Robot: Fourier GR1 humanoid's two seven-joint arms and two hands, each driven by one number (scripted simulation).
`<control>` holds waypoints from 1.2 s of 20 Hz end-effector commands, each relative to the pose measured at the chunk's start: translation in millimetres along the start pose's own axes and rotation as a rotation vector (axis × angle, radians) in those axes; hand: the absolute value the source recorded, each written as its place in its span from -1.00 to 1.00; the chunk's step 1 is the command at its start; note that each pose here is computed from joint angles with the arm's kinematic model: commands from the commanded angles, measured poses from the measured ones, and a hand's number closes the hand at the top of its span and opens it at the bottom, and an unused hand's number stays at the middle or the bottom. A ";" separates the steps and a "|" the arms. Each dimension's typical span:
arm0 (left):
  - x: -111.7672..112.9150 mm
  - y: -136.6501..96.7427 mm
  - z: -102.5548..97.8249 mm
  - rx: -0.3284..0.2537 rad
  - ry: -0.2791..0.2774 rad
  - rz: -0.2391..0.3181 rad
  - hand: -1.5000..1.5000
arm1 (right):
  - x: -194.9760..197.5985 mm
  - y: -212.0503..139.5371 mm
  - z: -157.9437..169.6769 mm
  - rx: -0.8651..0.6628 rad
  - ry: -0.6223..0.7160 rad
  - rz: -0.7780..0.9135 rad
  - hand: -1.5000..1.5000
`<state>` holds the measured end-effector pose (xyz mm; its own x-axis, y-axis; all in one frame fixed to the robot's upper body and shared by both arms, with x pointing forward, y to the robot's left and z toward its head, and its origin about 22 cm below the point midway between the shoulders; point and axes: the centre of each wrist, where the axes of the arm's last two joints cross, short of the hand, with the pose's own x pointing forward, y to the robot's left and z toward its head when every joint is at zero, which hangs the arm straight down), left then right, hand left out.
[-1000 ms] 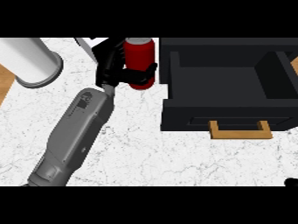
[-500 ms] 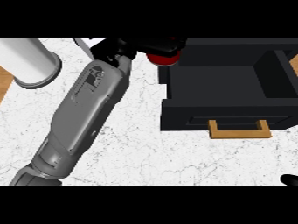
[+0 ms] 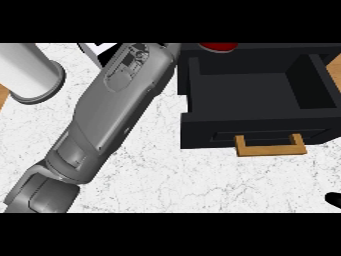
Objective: Pick up the can, place it into the drawer and close the drawer
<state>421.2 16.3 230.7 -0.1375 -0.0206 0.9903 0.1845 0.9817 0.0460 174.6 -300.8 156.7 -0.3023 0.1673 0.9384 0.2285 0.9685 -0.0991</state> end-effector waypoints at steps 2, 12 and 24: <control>11.1 -16.6 -10.5 0.017 0.031 -0.037 1.00 | 8.4 -8.9 2.2 0.027 -0.005 -0.011 -1.00; 29.5 -34.5 -18.4 0.048 0.008 -0.113 1.00 | 9.9 9.4 -1.3 0.044 -0.032 -0.018 -1.00; 27.9 -36.7 -22.2 0.196 0.011 -0.126 -1.00 | 19.2 16.0 -19.4 0.057 -0.032 0.007 -1.00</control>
<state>432.8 -21.0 252.0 -0.1354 -0.1485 0.9796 0.0004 0.9887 0.1500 186.9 -289.0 174.3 -0.3249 0.1718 0.9300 0.1724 0.9777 -0.1203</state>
